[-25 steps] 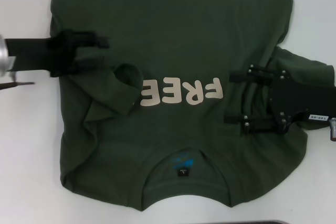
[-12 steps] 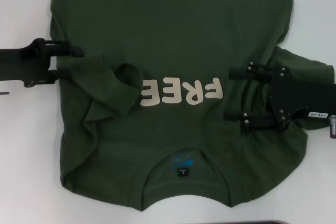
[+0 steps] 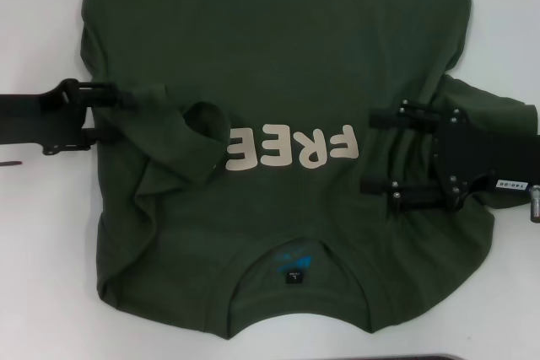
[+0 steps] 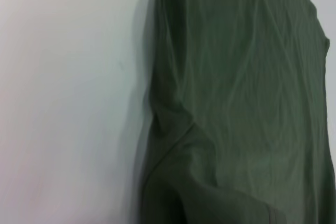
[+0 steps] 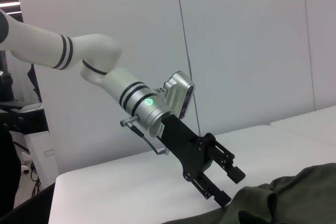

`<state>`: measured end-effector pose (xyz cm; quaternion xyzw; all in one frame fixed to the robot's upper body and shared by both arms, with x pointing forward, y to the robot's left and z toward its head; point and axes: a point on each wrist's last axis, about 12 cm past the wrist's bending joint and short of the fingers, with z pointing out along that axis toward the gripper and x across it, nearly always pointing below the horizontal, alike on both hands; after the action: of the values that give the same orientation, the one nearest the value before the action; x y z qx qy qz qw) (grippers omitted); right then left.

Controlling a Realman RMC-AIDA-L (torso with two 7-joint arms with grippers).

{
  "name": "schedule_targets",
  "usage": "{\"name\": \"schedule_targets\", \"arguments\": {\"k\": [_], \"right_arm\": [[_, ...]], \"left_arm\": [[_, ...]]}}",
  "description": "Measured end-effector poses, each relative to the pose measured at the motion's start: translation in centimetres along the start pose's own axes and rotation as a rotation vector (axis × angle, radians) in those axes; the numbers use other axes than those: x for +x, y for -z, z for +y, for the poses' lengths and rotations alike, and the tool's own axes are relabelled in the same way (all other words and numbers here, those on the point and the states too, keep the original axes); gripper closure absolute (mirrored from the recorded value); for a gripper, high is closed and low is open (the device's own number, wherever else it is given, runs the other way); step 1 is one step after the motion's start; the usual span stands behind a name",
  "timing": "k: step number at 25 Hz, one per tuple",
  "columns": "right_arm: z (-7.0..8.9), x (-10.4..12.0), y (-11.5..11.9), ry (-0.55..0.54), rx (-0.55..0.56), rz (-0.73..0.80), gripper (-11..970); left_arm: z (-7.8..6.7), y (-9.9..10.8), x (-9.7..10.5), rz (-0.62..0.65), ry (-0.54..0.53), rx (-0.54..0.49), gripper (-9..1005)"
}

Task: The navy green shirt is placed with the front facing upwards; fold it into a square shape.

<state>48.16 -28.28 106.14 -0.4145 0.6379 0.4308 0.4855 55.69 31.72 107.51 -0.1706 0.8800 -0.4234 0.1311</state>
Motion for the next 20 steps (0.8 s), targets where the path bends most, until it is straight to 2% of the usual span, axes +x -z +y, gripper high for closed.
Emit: {"name": "schedule_targets", "arguments": {"k": [8, 16, 20], "right_arm": [[0.2, 0.2, 0.2, -0.007, 0.003, 0.001, 42], [0.3, 0.3, 0.1, -0.007, 0.001, 0.001, 43], [0.3, 0.3, 0.1, -0.009, -0.002, -0.001, 43]], "left_arm": [[-1.1, -1.7, -0.1, 0.022, -0.028, -0.003, 305], [-4.3, -3.7, -0.5, 0.037, -0.094, 0.062, 305], [-5.9, -4.0, -0.9, 0.016, -0.131, 0.142, 305]]}}
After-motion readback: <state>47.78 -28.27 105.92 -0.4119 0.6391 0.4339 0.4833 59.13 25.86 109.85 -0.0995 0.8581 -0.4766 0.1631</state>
